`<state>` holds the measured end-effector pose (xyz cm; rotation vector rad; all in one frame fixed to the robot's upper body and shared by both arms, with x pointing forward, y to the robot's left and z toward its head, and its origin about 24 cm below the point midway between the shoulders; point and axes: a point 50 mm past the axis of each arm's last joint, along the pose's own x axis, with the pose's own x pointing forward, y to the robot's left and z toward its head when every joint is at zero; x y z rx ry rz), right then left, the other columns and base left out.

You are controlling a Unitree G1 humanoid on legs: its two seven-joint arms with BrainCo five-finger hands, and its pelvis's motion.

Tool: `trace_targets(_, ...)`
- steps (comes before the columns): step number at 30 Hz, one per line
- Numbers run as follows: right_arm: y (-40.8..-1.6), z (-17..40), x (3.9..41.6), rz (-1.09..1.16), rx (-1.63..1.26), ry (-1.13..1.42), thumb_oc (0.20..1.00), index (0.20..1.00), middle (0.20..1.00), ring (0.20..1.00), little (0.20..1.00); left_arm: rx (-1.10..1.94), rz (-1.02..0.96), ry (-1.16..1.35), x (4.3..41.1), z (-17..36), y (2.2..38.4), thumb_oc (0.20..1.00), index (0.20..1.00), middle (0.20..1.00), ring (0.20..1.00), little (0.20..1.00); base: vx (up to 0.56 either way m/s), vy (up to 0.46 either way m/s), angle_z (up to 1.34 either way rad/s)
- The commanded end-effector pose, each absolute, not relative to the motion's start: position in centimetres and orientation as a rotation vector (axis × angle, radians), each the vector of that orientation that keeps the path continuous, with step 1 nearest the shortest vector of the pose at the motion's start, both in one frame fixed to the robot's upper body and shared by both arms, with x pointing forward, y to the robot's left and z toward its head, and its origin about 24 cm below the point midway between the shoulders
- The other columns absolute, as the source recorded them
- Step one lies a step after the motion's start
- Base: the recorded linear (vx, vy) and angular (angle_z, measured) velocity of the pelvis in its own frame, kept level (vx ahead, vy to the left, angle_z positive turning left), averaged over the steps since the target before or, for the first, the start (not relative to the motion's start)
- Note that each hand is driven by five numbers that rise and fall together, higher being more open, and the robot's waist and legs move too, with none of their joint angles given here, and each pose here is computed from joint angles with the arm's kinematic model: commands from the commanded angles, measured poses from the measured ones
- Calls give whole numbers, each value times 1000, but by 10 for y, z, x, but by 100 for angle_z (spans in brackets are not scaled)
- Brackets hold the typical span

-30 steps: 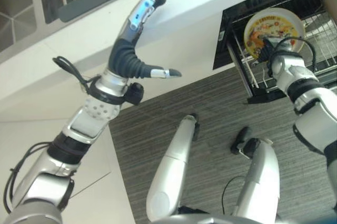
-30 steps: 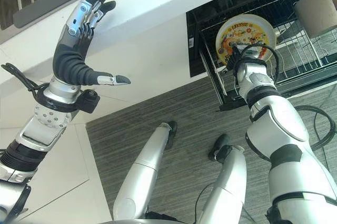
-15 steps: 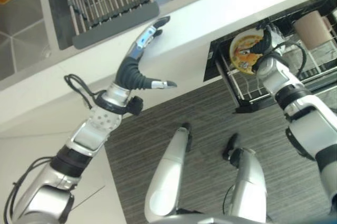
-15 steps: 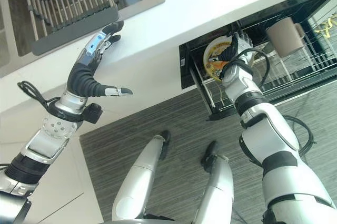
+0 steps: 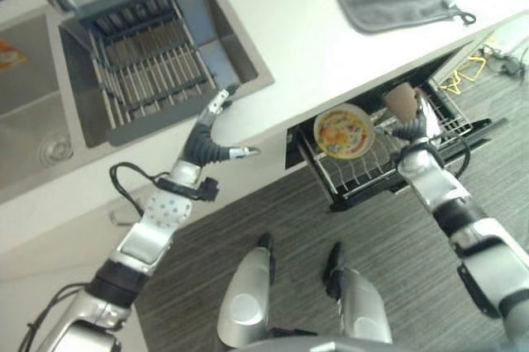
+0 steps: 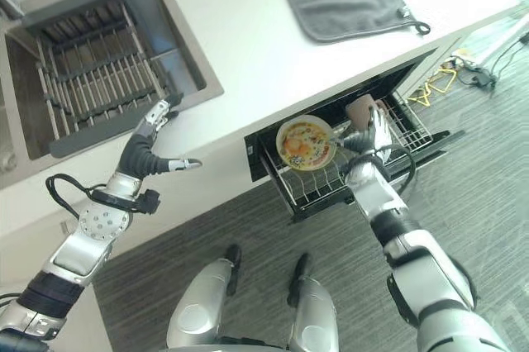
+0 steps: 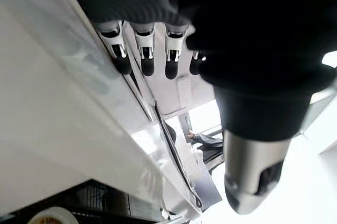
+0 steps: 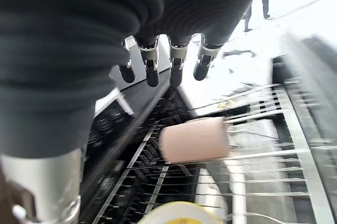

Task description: Place the dishes in the dishwasher.

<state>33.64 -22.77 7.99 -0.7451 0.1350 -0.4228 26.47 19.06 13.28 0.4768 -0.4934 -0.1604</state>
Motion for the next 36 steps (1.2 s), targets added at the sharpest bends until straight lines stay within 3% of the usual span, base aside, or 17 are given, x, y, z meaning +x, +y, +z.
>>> trace_targets(1,-218,119,344,-491,-710,-46,1000,1000,1000,1000,1000,450,-134,-595,258,148,186,1000,1000,1000,1000,1000,256,79,-49)
trace_targets(2,-221,106,330,-475,-697,-43,1000,1000,1000,1000,1000,445,-118,-567,254,141,191,1000,1000,1000,1000,1000,331,131,-51)
trace_targets(3,-226,83,288,-492,-639,-89,1000,1000,1000,1000,1000,433,-60,-507,236,123,204,1000,1000,1000,1000,1000,323,132,-53)
trace_targets(11,-261,86,227,-616,-598,-195,1000,1000,1000,1000,1000,430,79,-490,212,119,239,1000,1000,1000,1000,1000,112,64,-29)
trace_targets(15,-263,46,211,-586,-481,-10,1000,1000,1000,1000,1000,398,37,-508,203,121,242,1000,1000,1000,1000,1000,67,0,-15)
trace_targets(23,-246,22,230,-564,-409,34,1000,1000,1000,1000,1000,384,-261,-388,212,102,206,1000,1000,1000,1000,1000,14,-38,1)
trace_targets(28,-231,26,258,-578,-287,-36,1000,1000,1000,1000,1000,406,-482,-235,211,60,167,1000,1000,1000,1000,1000,-11,-24,15)
trace_targets(36,-219,22,281,-544,-186,1,1000,1000,1000,1000,1000,403,-412,-350,221,68,149,1000,1000,1000,1000,1000,-61,21,-3)
